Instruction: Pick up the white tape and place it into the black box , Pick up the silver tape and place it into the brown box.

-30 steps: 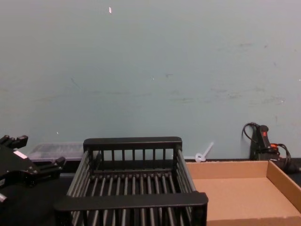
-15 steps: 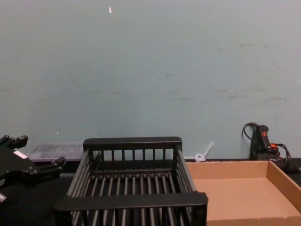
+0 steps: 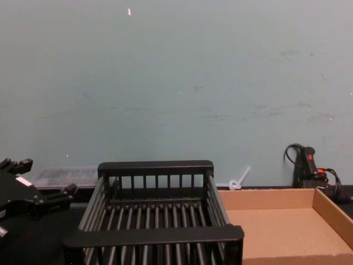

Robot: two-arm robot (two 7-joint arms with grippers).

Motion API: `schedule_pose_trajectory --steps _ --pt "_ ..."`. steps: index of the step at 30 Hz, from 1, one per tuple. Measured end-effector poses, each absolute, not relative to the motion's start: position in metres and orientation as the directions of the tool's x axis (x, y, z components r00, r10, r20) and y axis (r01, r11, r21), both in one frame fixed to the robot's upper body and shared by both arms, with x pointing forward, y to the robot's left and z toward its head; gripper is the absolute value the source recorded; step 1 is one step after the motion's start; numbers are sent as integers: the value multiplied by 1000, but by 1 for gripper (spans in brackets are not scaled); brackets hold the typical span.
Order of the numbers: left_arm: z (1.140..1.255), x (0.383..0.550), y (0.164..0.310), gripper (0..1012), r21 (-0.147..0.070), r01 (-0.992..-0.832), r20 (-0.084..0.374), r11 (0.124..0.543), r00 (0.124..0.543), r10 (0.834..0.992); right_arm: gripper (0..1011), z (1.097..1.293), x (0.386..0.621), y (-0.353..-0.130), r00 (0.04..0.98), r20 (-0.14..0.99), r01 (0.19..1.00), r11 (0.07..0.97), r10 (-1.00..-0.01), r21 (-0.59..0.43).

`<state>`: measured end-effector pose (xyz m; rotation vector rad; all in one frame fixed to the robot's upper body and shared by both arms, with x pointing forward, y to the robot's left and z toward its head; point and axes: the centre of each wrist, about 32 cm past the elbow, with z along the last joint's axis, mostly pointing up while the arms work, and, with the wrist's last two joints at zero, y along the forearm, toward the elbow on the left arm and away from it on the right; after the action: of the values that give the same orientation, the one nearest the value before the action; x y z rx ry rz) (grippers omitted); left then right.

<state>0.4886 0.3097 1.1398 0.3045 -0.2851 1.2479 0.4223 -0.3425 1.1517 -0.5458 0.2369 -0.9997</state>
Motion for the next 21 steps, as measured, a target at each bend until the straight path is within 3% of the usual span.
schedule_pose_trajectory --steps 21 --pt "1140 489 310 1001 70 -955 374 287 292 880 1002 1151 422 -343 525 53 736 422 -850 -530"
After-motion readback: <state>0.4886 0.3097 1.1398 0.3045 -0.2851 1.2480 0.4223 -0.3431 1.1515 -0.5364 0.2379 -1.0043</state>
